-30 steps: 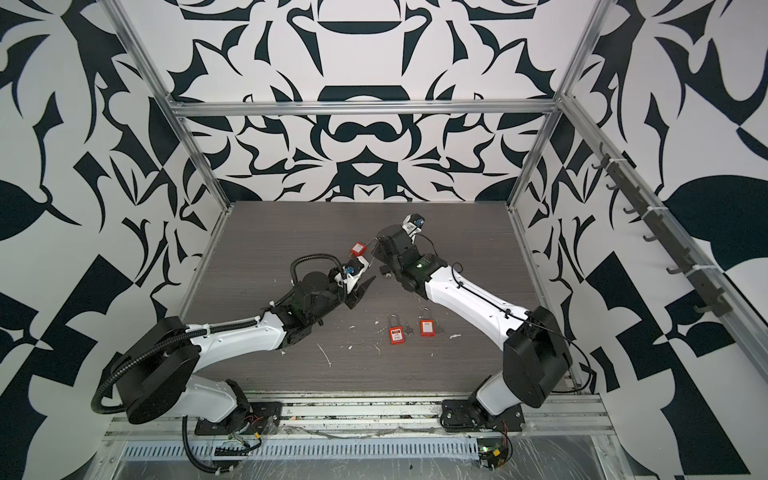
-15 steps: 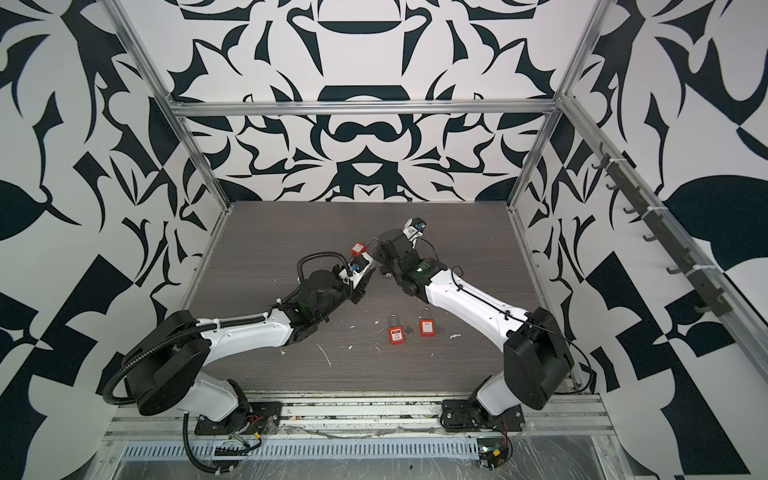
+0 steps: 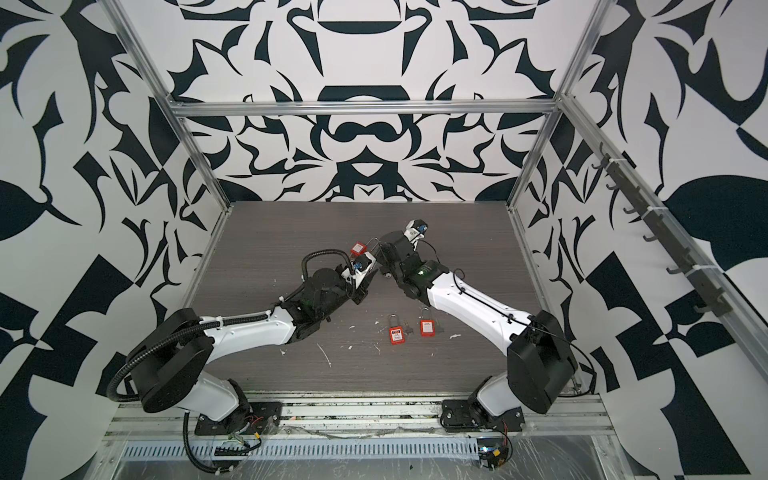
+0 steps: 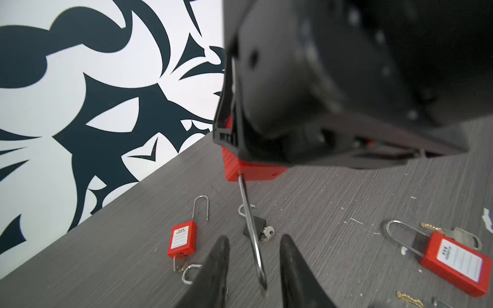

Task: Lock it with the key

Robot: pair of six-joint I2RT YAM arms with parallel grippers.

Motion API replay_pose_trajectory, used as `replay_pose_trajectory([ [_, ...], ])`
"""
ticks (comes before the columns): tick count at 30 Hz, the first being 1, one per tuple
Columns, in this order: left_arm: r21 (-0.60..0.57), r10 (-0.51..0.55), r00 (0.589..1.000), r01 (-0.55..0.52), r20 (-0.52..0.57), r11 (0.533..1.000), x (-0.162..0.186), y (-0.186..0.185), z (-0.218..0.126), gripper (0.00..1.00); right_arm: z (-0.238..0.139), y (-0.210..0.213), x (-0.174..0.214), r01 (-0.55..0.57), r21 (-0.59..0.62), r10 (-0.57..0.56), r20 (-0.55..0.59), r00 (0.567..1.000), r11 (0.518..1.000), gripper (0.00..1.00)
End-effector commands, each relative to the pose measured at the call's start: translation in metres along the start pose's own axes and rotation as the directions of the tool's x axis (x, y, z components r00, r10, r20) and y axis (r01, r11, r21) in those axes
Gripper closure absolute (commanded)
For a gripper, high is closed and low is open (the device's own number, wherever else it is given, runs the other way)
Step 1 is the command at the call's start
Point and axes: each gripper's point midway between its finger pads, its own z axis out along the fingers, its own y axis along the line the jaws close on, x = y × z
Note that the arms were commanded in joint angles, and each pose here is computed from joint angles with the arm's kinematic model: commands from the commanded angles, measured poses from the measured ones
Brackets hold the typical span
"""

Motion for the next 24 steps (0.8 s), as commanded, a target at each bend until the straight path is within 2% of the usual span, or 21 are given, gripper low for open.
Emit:
replay_pose_trajectory([
  [1,-0.003,-0.017,1.000,0.017,-0.009,1.000,-0.005,0.001,0.006,0.68,-0.016,0.020,-0.018,-0.034,-0.074,0.038,0.063,0.997,0.997,0.80],
  [5,0.001,-0.015,1.000,0.015,-0.018,1.000,-0.005,0.000,0.006,0.74,-0.016,0.020,-0.017,-0.033,-0.078,0.038,0.063,0.997,0.996,0.80],
  [12,0.023,-0.015,1.000,0.016,-0.025,1.000,-0.004,-0.003,0.006,0.92,-0.018,0.025,-0.016,-0.026,-0.110,0.033,0.064,0.997,0.994,0.80],
  [15,0.046,-0.029,0.999,0.030,-0.024,0.999,-0.004,-0.006,0.005,1.00,-0.016,0.033,-0.011,0.020,-0.162,-0.010,0.062,0.998,0.987,0.70],
  [17,0.069,-0.047,0.999,0.049,-0.021,0.996,-0.006,-0.006,0.003,1.00,-0.015,0.034,-0.006,0.045,-0.196,-0.035,0.054,0.998,0.980,0.52],
  [20,0.159,-0.096,0.995,0.098,-0.017,0.982,-0.008,-0.009,-0.003,1.00,-0.015,0.036,0.000,0.048,-0.256,-0.035,0.055,0.998,0.966,0.37],
  [24,0.223,-0.164,0.986,0.164,-0.018,0.961,-0.011,-0.003,-0.015,1.00,-0.019,0.033,0.002,0.065,-0.304,-0.044,0.078,0.996,0.951,0.32],
])
